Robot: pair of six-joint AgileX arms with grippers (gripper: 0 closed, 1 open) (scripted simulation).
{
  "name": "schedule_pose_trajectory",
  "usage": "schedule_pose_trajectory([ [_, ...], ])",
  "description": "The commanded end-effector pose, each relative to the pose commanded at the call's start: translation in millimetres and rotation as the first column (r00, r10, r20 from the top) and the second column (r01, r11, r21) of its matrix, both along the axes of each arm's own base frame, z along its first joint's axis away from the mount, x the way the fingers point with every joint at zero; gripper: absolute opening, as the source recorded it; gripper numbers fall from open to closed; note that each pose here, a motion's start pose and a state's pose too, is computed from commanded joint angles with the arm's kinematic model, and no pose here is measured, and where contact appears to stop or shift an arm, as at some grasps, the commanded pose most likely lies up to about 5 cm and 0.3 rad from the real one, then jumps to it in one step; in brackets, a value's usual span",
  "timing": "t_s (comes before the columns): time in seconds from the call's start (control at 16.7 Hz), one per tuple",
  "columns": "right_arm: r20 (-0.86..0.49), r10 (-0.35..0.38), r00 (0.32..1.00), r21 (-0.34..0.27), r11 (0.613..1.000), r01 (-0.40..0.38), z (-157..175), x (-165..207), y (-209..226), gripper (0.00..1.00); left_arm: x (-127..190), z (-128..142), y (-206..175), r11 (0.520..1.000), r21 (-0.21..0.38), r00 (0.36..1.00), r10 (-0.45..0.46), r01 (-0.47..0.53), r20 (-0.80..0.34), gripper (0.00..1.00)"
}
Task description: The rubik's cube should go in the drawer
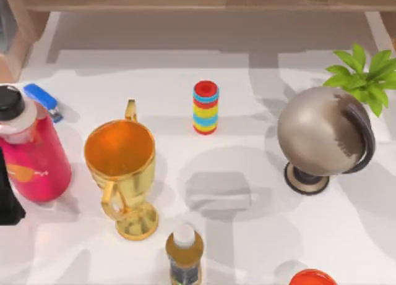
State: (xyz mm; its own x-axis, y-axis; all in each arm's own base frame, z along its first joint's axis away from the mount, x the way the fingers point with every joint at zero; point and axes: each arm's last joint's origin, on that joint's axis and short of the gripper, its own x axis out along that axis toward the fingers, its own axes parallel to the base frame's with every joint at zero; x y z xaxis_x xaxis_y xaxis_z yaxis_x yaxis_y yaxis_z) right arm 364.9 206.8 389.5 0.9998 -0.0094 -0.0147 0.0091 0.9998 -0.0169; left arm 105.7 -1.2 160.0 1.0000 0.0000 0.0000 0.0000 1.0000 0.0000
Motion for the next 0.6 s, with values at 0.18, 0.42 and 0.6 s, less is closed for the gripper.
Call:
schedule_pose_trajectory([
  [0.18,0.007,0.0,1.0,0.008,1.0,-0.001,-9,20,36,1.0,0,0,0,1.0,0.0,1.0,0.0,0.0,0.0,1.0],
  [0.42,0.015,-0.001,1.0,0.017,1.0,0.001,-12,26,51,1.0,0,0,0,1.0,0.0,1.0,0.0,0.0,0.0,1.0],
  [0.6,0.015,-0.001,1.0,0.017,1.0,0.001,-12,26,51,1.0,0,0,0,1.0,0.0,1.0,0.0,0.0,0.0,1.0],
])
